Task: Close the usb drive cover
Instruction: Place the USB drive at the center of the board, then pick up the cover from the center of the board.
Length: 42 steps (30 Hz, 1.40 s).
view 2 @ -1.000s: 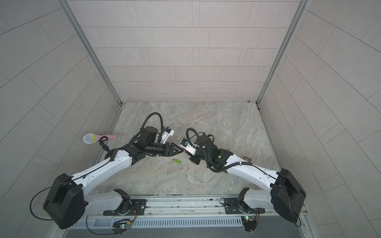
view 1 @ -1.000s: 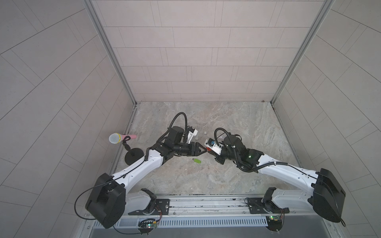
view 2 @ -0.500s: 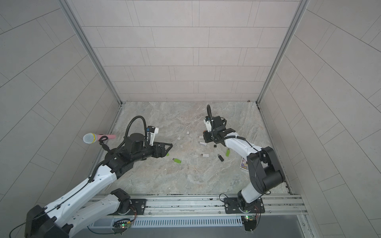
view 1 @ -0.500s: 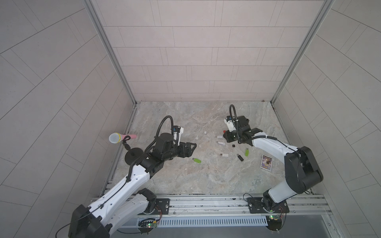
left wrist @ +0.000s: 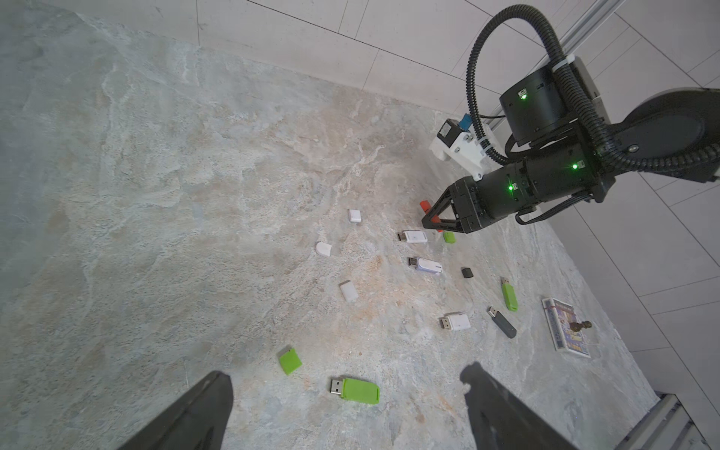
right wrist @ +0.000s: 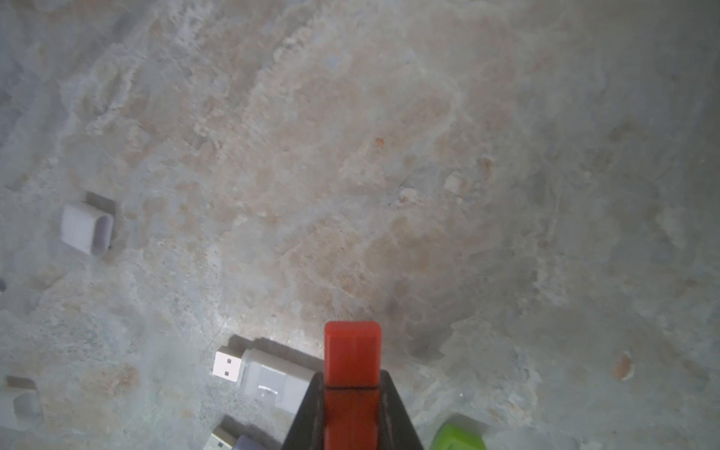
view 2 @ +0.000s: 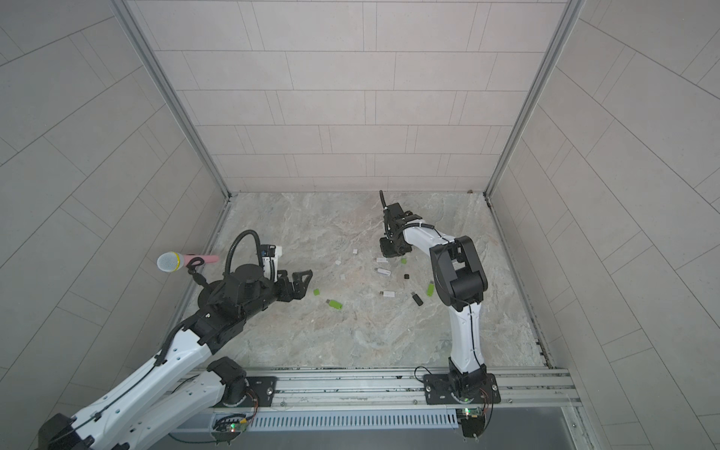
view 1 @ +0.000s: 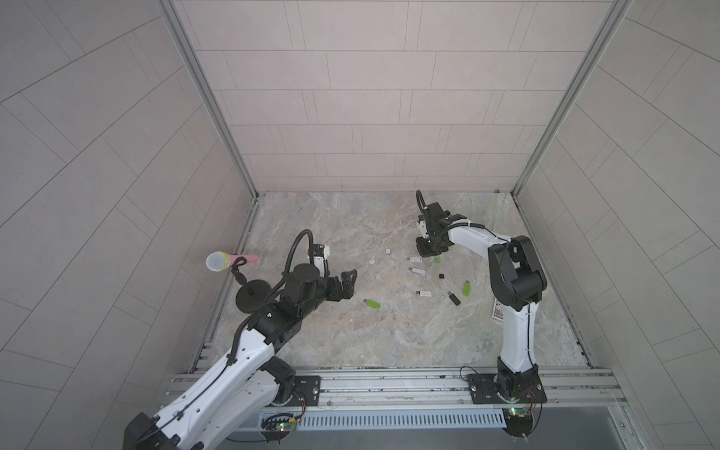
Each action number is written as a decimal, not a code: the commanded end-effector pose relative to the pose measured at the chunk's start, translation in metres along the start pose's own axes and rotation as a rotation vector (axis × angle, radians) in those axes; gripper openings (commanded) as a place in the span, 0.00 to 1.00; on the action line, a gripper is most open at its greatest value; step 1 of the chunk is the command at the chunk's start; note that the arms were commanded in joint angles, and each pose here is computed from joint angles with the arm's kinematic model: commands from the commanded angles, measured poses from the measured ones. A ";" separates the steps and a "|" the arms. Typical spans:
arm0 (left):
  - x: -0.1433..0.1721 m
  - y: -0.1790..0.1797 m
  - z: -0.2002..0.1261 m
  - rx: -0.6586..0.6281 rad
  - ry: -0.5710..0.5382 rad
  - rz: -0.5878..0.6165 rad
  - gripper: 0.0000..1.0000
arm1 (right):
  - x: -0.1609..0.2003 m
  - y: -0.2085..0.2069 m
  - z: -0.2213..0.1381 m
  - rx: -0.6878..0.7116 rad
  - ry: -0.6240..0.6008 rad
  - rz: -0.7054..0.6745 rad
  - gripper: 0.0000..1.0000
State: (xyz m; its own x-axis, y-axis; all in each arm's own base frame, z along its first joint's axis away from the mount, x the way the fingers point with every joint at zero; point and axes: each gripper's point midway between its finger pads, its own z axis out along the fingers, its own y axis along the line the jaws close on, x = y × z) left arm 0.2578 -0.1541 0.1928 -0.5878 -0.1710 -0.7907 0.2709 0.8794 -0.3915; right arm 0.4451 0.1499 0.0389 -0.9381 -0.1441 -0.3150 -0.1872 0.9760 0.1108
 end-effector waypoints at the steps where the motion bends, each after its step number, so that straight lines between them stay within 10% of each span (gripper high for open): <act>1: 0.003 0.012 0.005 -0.061 0.014 0.019 1.00 | -0.001 -0.017 0.001 0.061 0.027 0.024 0.14; 19: 0.005 0.021 0.007 -0.110 0.023 0.022 1.00 | 0.015 -0.028 0.014 0.130 0.114 0.041 0.23; 32: 0.006 0.028 -0.002 -0.149 0.027 0.001 1.00 | 0.000 -0.016 -0.046 0.098 0.020 0.011 0.31; 42: 0.030 0.072 -0.012 -0.381 0.125 -0.095 1.00 | 0.025 0.093 -0.092 -0.098 -0.109 -0.323 0.35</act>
State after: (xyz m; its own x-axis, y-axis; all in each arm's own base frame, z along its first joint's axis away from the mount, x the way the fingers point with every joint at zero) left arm 0.2530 -0.1086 0.1483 -0.6795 -0.1867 -0.7096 0.0209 0.9618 -0.2730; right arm 0.4071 0.1854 0.1385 -0.8457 -0.2819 -0.4531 -0.3455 0.9363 0.0625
